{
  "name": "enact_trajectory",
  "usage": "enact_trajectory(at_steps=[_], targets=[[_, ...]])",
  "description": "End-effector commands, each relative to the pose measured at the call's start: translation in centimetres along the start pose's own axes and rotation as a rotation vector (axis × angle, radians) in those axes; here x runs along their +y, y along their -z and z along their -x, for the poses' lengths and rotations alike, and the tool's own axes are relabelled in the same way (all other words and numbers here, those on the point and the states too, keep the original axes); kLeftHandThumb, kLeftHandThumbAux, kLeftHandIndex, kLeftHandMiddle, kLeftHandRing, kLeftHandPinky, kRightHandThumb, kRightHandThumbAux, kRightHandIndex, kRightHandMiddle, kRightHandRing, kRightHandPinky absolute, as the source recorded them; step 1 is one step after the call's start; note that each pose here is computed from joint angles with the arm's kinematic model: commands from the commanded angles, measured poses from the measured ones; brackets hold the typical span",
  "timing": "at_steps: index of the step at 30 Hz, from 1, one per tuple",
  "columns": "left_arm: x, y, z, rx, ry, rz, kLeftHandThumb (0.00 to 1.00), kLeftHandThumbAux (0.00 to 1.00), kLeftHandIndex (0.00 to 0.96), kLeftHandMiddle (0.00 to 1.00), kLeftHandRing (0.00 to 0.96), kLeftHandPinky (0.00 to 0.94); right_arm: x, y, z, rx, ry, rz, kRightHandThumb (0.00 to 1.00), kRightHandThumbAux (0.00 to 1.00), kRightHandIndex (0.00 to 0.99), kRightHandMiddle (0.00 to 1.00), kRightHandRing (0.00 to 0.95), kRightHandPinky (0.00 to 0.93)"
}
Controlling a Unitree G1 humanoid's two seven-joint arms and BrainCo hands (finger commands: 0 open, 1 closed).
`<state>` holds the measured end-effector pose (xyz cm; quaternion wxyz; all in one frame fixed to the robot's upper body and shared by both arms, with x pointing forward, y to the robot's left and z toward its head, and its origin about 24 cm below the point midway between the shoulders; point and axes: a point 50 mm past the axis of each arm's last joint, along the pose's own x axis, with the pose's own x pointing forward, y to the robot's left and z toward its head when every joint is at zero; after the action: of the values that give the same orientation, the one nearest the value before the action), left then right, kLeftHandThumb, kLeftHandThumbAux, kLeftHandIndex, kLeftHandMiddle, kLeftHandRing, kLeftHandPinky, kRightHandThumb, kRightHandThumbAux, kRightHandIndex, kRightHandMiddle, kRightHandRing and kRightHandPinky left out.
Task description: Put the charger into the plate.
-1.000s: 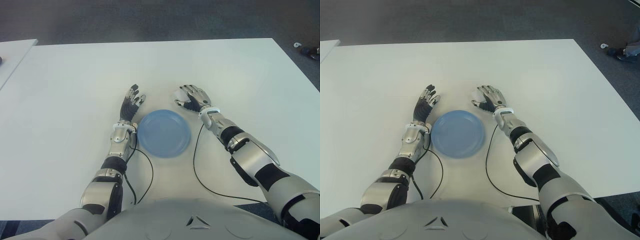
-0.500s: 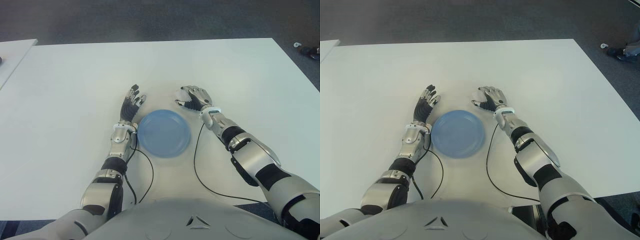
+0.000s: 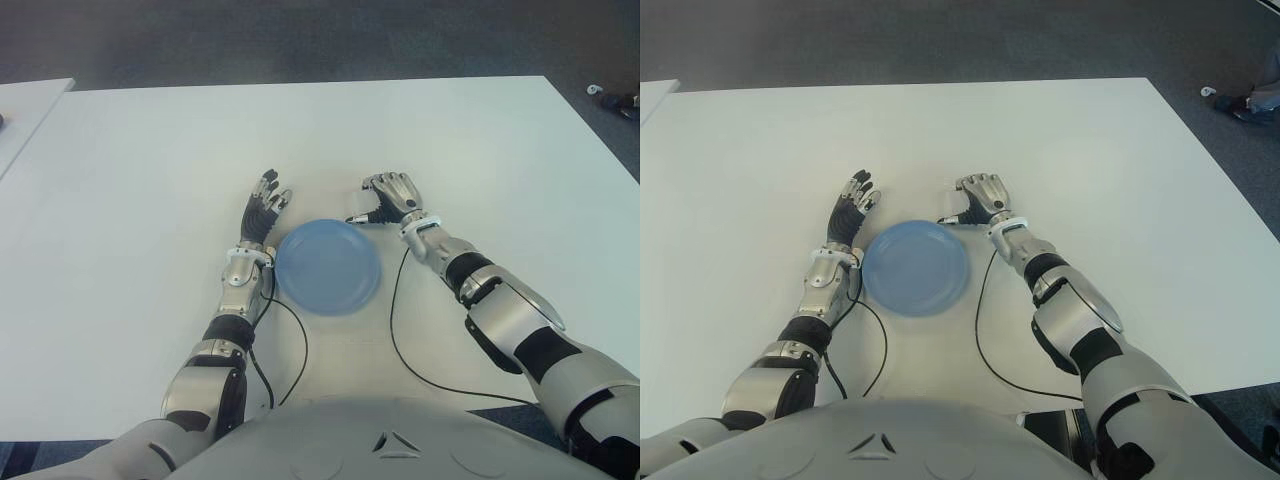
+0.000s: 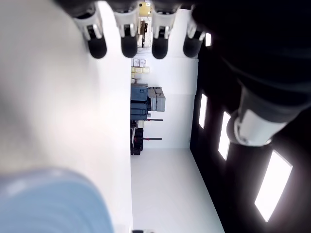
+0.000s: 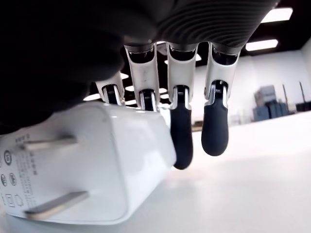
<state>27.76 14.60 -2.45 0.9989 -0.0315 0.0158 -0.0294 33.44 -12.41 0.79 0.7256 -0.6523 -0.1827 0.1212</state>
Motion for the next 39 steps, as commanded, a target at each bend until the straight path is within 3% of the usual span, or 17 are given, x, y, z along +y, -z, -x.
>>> enact_trajectory(at_steps=[1, 39], targets=[[0.05, 1.76, 1.16, 0.084, -0.002, 0.018, 0.000, 0.545, 0.096, 0.096, 0.076, 0.106, 0.81, 0.15, 1.09, -0.026, -0.011, 0.013, 0.729, 0.696, 0.443, 0.845, 0.850, 0.888], [0.20, 1.69, 1.02, 0.083, 0.024, 0.018, 0.000, 0.518, 0.140, 0.138, 0.108, 0.113, 0.01, 0.46, 1.09, -0.133, 0.031, 0.084, 0.740, 0.711, 0.439, 0.895, 0.894, 0.896]])
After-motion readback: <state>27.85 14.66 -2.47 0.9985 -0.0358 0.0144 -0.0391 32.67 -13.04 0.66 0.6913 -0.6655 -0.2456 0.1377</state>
